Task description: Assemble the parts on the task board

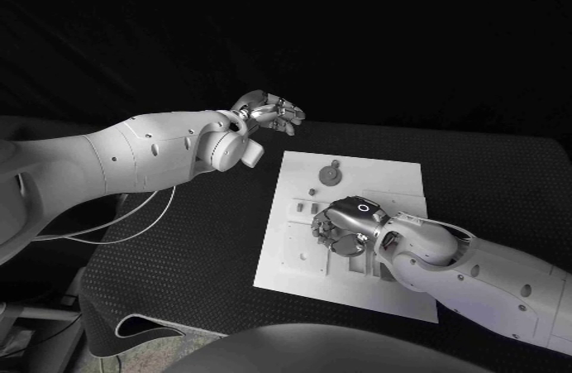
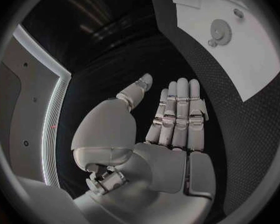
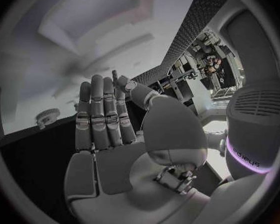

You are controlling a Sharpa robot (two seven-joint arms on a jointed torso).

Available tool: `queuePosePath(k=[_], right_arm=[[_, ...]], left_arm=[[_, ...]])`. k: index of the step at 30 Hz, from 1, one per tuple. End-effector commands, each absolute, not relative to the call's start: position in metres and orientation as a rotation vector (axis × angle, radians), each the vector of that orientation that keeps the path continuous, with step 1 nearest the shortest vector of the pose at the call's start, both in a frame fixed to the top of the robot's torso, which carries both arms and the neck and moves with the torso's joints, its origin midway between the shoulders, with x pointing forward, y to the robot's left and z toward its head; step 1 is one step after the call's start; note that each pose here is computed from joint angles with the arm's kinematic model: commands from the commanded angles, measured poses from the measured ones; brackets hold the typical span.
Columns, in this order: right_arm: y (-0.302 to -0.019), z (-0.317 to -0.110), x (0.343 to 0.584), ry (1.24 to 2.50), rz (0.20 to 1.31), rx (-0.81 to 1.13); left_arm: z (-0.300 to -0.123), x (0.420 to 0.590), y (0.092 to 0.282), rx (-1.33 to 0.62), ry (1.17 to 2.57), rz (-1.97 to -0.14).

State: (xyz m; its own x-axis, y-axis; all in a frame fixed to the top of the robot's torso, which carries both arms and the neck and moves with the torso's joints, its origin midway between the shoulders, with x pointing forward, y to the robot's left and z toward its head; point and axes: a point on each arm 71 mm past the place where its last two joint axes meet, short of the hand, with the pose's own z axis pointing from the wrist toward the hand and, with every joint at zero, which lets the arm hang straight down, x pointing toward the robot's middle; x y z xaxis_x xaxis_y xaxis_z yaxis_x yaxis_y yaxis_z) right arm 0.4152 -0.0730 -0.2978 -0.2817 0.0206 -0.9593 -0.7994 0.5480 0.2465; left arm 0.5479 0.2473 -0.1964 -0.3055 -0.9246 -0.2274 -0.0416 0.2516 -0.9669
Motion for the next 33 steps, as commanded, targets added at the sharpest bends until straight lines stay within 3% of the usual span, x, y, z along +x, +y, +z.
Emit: queuePosePath(k=[1, 33], right_arm=[[-0.071, -0.300, 0.413, 1.682, 0.922, -0.697], [-0.071, -0.323, 0.410, 1.755, 0.893, -0.733]], left_arm=[[-0.194, 0.549, 0.244, -0.918, 1.588, -1.210], [-0.194, 0.549, 0.244, -0.918, 1.590, -1.210]])
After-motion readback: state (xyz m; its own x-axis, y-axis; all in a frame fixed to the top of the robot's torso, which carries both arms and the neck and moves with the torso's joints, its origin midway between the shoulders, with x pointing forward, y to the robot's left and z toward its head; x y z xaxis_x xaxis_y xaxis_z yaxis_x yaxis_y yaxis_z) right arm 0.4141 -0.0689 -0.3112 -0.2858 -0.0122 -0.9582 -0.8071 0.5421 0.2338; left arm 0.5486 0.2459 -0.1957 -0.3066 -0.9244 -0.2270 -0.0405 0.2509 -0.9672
